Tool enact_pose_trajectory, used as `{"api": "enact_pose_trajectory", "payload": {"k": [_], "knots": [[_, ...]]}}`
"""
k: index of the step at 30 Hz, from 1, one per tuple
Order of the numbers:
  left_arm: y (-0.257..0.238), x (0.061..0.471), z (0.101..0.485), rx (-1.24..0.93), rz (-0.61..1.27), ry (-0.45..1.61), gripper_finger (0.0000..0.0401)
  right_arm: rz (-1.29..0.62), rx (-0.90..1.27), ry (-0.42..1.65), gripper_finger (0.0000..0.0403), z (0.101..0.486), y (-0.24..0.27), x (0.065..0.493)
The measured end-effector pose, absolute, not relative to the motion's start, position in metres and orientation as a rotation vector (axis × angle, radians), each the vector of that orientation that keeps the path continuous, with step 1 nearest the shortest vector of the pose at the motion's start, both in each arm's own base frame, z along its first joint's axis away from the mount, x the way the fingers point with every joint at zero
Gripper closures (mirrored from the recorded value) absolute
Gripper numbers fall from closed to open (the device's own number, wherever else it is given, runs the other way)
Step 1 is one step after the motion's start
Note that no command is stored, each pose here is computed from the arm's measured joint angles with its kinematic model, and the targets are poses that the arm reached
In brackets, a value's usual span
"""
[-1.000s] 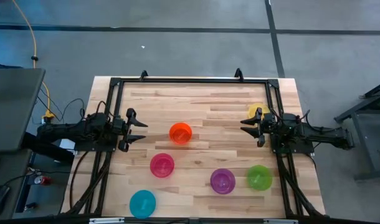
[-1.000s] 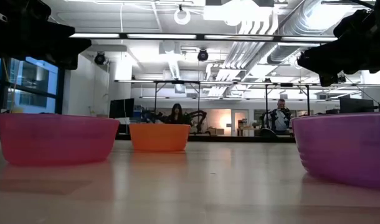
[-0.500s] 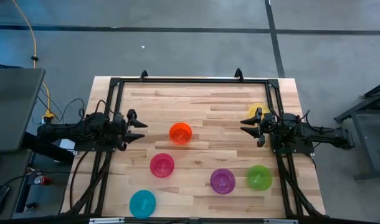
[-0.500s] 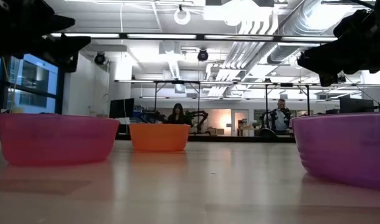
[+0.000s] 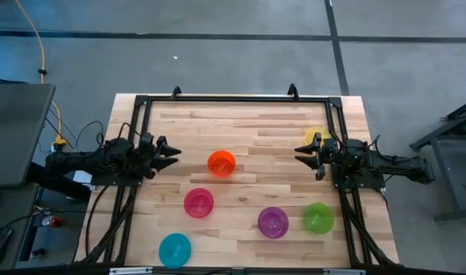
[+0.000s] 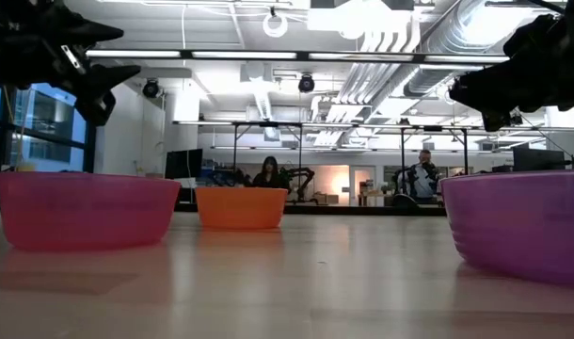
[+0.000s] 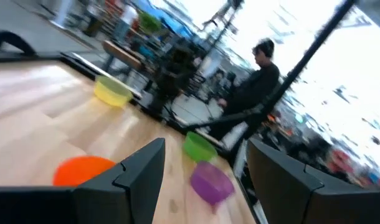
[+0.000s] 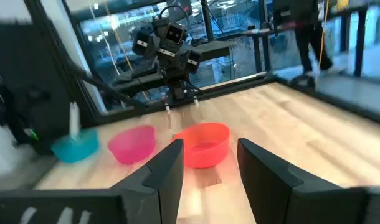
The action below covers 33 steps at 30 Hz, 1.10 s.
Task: Nest bowls inside each other
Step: Stack the yellow bowl on top of the orange bowl
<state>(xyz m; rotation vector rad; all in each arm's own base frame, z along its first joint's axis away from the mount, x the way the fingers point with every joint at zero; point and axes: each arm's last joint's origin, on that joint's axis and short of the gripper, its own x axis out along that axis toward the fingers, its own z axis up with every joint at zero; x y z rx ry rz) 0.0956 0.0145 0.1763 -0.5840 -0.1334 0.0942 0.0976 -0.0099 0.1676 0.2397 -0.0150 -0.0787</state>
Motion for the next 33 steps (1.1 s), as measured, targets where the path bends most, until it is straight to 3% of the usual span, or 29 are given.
{"api": "enact_pose_trajectory", "payload": {"k": [7, 30, 33], "knots": [[0.02, 0.0937, 0.1816, -0.648, 0.263, -0.257, 0.0185, -0.051, 0.756, -0.091, 0.0259, 0.1732, -0.0099, 0.0974], [0.0181, 0.0946, 0.1794, -0.705, 0.199, -0.218, 0.0185, -0.093, 0.947, -0.049, 0.0259, 0.1671, -0.0106, 0.0976], [0.018, 0.0946, 0.1792, -0.713, 0.193, -0.215, 0.0185, -0.118, 1.068, -0.096, 0.0259, 0.1691, -0.0118, 0.0974]]}}
